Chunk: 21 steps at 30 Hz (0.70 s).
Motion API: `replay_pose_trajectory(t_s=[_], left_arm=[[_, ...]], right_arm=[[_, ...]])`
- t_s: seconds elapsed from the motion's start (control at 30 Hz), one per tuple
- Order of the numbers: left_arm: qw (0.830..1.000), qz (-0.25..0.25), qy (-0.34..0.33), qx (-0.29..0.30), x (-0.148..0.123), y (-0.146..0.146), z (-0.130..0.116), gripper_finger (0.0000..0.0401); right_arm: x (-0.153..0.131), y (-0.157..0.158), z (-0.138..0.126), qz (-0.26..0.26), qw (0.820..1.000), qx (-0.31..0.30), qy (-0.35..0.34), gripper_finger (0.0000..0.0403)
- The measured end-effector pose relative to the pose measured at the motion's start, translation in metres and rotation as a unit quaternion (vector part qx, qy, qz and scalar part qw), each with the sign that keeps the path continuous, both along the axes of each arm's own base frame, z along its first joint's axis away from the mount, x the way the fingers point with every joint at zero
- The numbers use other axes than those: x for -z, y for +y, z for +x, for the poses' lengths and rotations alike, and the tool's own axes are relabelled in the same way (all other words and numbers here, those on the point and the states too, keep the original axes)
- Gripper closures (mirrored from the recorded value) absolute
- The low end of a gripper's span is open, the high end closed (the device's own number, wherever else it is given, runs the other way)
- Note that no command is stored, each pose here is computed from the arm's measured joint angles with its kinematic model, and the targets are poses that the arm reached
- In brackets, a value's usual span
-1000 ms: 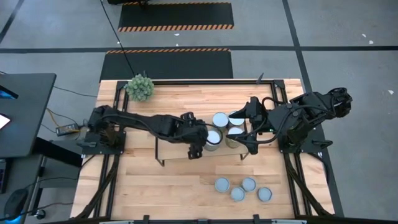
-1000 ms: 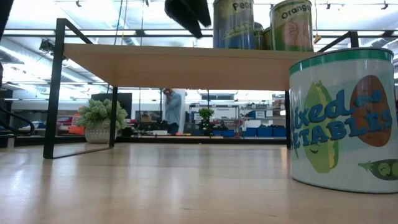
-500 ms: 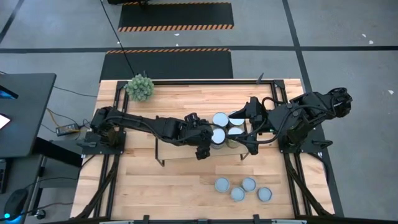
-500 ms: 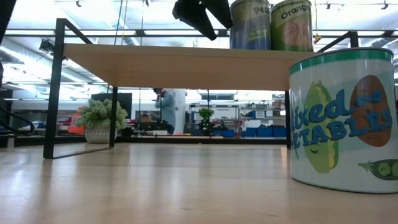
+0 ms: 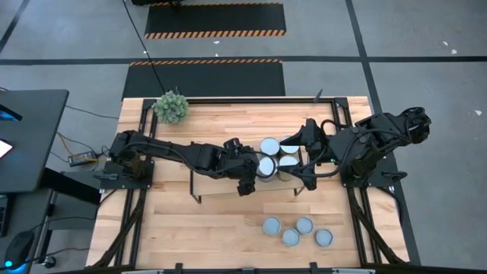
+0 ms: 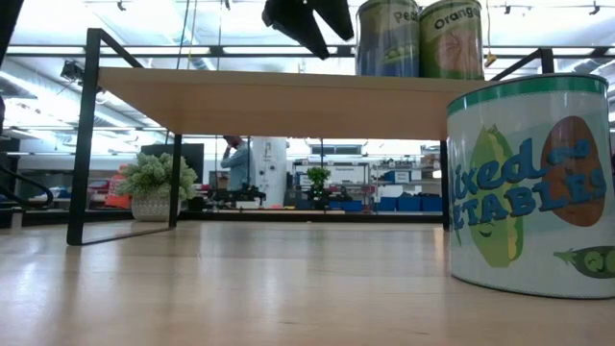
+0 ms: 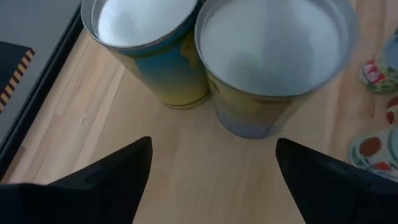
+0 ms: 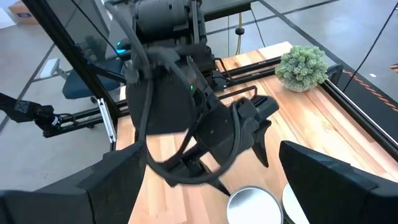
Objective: Pick and place cans onto a shelf
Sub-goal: Put the canned mixed vegetables on the shelf
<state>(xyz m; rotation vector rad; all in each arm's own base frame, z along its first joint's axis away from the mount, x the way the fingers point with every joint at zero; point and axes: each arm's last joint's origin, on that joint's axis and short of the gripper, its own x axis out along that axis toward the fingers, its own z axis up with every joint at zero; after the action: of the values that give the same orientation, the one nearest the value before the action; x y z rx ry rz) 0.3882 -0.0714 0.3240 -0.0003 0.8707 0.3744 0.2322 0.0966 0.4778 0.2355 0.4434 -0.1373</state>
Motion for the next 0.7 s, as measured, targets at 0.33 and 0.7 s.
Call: replay_pose_trajectory(t_s=[0.33, 0.7], left_arm=[[0.998, -0.001, -0.044, 0.035, -0.043, -0.020, -0.032, 0.0054], [0.992, -0.021, -0.128, 0.009, -0.089, -0.035, -0.072, 0.0057]], right_arm=[[0.003, 0.018, 0.001, 0.001, 1.000, -0.031, -0.001, 0.0030], [0.019, 0.047, 0.031, 0.002, 0.998, -0.056, -0.005, 0.0030]])
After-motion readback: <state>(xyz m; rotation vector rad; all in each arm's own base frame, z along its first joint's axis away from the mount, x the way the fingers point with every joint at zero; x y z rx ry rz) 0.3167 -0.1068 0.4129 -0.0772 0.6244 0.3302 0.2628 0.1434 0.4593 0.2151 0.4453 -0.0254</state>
